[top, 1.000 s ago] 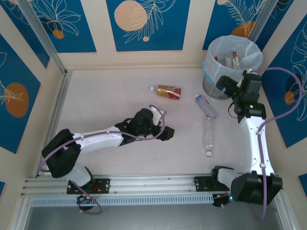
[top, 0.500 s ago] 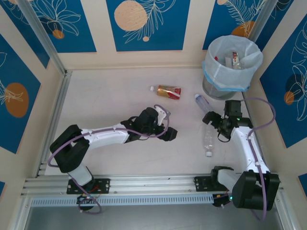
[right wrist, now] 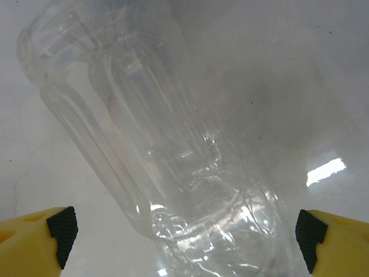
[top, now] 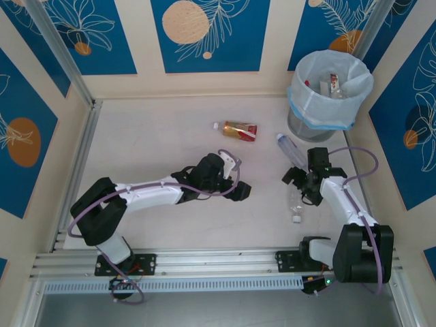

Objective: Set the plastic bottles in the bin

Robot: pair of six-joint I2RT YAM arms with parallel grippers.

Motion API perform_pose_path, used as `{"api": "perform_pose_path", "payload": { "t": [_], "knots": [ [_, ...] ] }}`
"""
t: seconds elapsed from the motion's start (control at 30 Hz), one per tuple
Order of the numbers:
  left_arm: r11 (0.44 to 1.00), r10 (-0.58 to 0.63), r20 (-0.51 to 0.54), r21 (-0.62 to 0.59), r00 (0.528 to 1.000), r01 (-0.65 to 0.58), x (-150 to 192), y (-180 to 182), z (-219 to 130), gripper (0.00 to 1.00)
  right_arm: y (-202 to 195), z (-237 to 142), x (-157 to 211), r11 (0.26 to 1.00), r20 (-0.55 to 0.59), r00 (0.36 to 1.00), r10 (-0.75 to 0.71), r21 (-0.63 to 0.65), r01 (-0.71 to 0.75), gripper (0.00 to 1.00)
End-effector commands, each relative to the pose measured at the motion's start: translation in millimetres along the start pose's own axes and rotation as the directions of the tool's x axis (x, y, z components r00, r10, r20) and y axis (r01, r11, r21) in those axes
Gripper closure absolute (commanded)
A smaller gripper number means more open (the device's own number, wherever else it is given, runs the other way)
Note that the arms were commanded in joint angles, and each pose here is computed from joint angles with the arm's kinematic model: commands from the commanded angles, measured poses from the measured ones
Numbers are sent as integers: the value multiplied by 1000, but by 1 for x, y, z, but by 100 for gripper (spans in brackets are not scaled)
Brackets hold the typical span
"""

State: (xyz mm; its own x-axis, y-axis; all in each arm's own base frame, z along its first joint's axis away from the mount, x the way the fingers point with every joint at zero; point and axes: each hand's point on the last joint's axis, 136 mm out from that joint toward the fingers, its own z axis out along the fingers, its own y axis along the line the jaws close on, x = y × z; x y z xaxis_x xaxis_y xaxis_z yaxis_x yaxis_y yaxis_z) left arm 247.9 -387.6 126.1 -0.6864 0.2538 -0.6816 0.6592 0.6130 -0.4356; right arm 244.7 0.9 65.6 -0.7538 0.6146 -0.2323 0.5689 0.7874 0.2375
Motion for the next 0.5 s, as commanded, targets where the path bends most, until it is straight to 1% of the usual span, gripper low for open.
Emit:
{"api": "perform_pose_path", "payload": {
  "t": [0.0,0.2,0.3,0.4,0.47],
  "knots": [
    [1000,-8,23,-7,1000,8,-3,-1,-7,1,5,10,10,999,-47,999,28,-20,-29,0],
    [1000,-6,25,-12,1000,7,-4,0,-7,1,16,20,29,999,-132,991,-23,-35,18,0],
    [1000,-2,24,-13,1000,2,-5,0,-6,1,19,25,38,999,-160,986,-43,-15,41,0],
    [1000,-8,23,-16,1000,9,-4,1,-5,1,25,28,43,997,-166,983,-74,-5,74,1],
    [1000,-13,23,-16,1000,13,-4,1,-5,1,25,30,43,995,-151,984,-94,23,99,5]
  ]
}}
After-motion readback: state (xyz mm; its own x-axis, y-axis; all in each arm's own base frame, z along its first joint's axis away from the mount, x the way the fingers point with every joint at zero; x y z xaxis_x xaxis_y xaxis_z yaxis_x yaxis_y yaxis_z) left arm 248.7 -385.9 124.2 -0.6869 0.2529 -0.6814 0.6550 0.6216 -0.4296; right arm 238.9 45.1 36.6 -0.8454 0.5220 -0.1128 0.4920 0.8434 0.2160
